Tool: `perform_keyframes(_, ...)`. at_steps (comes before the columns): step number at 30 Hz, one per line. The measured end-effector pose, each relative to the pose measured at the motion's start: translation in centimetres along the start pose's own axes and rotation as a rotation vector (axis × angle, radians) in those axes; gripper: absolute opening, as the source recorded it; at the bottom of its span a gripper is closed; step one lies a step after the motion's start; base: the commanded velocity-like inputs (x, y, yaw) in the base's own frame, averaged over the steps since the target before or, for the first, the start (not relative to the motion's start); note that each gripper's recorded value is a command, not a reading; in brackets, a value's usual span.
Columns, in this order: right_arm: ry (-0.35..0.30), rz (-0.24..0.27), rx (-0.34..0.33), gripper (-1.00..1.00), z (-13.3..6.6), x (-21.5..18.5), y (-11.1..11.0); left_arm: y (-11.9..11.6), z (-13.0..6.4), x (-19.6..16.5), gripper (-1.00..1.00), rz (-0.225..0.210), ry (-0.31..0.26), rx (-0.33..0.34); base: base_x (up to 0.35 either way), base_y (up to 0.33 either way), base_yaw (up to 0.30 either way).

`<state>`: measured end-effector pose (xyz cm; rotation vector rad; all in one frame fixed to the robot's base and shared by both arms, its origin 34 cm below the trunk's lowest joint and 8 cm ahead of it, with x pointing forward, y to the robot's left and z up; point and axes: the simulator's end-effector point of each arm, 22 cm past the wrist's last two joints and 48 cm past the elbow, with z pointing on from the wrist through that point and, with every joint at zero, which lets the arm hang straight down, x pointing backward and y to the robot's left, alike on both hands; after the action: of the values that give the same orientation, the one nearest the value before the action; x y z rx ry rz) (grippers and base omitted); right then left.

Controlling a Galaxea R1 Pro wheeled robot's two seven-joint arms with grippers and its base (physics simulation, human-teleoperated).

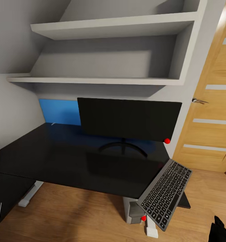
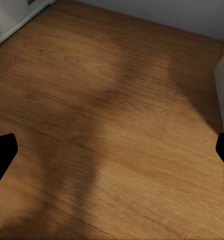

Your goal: In the bedroom, organize the workspace by keeping the computer under the desk, ensuring the monitor is on the desk, placing the keyboard on the desk next to the monitor, placing the mouse on the desk next to the keyboard, moving the folder from the swivel chair onto the desk next to the mouse, stacking the notebook on top of the folder with the pen on top of the notebook, and positioning the swivel chair next to the desk.

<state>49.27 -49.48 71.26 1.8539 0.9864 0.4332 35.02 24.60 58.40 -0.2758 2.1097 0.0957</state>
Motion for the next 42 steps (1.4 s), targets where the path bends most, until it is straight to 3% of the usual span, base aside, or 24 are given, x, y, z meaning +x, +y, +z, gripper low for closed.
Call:
perform_keyframes(2,-0.069,-0.064,0.049,1.0,1.2,-4.1,-2.3,0.1,0.0,0.1,1.0,0.0,0.005,-0.002,0.0,0.0,0.0)
perform_keyframes(4,-0.108,-0.108,0.065,1.0,1.6,-6.3,-3.0,0.1,0.0,0.1,1.0,0.0,0.006,-0.003,0.0,0.0,0.0)
perform_keyframes(5,-0.164,-0.165,0.095,1.0,1.8,-8.9,-4.5,0.1,0.0,0.2,1.0,0.0,0.008,-0.003,0.0,0.0,0.0)
perform_keyframes(7,-0.201,-0.197,0.115,1.0,1.7,-10.4,-5.5,0.1,0.0,0.2,1.0,0.0,0.008,-0.003,0.0,0.0,0.0)
perform_keyframes(10,-0.312,-0.292,0.157,1.0,1.2,-14.0,-7.5,0.2,0.0,0.2,1.0,-0.001,0.01,-0.006,0.0,0.0,0.0)
perform_keyframes(12,-0.334,-0.329,0.161,1.0,1.1,-14.5,-7.8,0.2,0.0,0.2,1.0,-0.001,0.01,-0.007,0.0,0.0,0.0)
perform_keyframes(14,-0.343,-0.397,0.159,1.0,1.0,-14.5,-8.2,0.2,0.0,0.2,1.0,-0.002,0.011,-0.008,0.0,0.0,0.0)
perform_keyframes(18,-0.315,-0.52,0.14,1.0,0.9,-13.4,-8.5,0.2,0.0,0.3,1.0,-0.003,0.012,-0.01,0.0,0.0,0.0)
perform_keyframes(19,-0.269,-0.653,0.109,1.0,0.9,-11.9,-8.6,0.2,0.0,0.3,1.0,-0.003,0.013,-0.01,0.0,0.0,0.0)
perform_keyframes(20,-0.248,-0.71,0.097,1.0,0.8,-11.3,-8.7,0.2,0.0,0.3,1.0,-0.003,0.014,-0.01,0.0,0.0,0.0)
perform_keyframes(21,-0.214,-0.8,0.075,1.0,0.8,-10.4,-8.9,0.2,0.0,0.3,1.0,-0.003,0.015,-0.01,0.0,0.0,0.0)
perform_keyframes(23,-0.188,-0.87,0.052,1.0,0.8,-9.6,-8.8,0.2,0.0,0.4,1.0,-0.003,0.016,-0.01,0.0,0.0,0.0)
perform_keyframes(27,-0.158,-0.945,0.03,1.0,0.8,-8.8,-8.9,0.2,0.0,0.4,1.0,-0.003,0.019,-0.01,0.0,0.0,0.0)
perform_keyframes(28,-0.126,-0.973,0.031,1.0,0.8,-8.2,-9.3,0.2,0.0,0.4,1.0,-0.002,0.019,-0.009,0.0,0.0,0.0)
perform_keyframes(34,-0.035,-1.013,0.043,1.0,0.9,-6.5,-10.5,0.2,0.0,0.4,1.0,-0.002,0.02,-0.009,0.0,0.0,0.0)
perform_keyframes(40,0.091,-1.128,0.032,1.0,1.2,-4.2,-11.2,0.2,0.0,0.7,1.0,-0.001,0.033,-0.008,0.0,0.0,0.0)
perform_keyframes(42,0.136,-1.168,0.034,1.0,1.3,-3.6,-11.5,0.2,0.0,1.4,1.0,0.002,0.066,-0.008,0.0,0.0,0.0)
